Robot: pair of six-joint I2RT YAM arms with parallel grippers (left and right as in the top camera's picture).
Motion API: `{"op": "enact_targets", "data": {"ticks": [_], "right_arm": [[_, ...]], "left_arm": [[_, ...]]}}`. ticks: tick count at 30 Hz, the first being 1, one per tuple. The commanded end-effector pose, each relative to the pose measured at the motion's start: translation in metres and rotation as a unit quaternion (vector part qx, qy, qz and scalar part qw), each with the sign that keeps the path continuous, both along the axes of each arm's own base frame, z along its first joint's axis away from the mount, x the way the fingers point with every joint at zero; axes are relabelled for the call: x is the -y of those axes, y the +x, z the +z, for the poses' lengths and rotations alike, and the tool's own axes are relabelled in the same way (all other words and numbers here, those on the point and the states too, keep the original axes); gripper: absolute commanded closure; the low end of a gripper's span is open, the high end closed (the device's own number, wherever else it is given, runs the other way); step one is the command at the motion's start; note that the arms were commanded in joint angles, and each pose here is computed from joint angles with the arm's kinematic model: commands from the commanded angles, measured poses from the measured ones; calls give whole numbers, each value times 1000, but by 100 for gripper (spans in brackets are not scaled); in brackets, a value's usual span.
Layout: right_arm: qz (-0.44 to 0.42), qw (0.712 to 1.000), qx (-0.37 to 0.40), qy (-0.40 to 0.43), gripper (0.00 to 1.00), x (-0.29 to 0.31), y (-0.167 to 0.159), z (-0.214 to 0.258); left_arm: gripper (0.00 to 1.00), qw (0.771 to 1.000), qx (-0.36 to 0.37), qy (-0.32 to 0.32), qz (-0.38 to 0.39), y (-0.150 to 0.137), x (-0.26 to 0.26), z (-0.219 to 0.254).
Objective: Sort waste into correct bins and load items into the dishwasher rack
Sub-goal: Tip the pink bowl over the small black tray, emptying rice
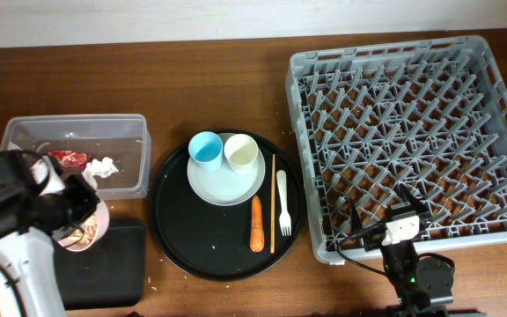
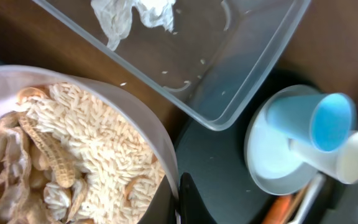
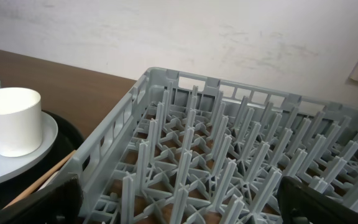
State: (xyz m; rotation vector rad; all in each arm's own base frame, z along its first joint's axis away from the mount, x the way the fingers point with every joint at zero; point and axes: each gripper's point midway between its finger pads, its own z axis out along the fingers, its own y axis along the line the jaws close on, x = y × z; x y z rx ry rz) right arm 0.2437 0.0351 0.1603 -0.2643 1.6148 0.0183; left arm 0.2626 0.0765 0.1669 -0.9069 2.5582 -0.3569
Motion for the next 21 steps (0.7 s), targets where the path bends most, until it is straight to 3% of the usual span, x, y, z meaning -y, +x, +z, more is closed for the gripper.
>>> {"op": "enact_targets", "data": {"ticks": [1,6,9,13,21], "right_arm": [[-4,1000,-2,2,1,2,0,-2],[-4,1000,-2,2,1,2,0,-2],[-4,1000,-2,2,1,2,0,-2],[-4,1000,-2,2,1,2,0,-2],[-4,1000,-2,2,1,2,0,-2]], "left_arm": [[100,994,73,-75,-16,-3,-5,6],[100,980,138,-136,42,-20,-32,-18],[100,964,206,-151,67,-24,-50,-22],[100,953,244,-158,80,-34,-58,-27],[100,909,352,-219,37,-33,-39,9]]}}
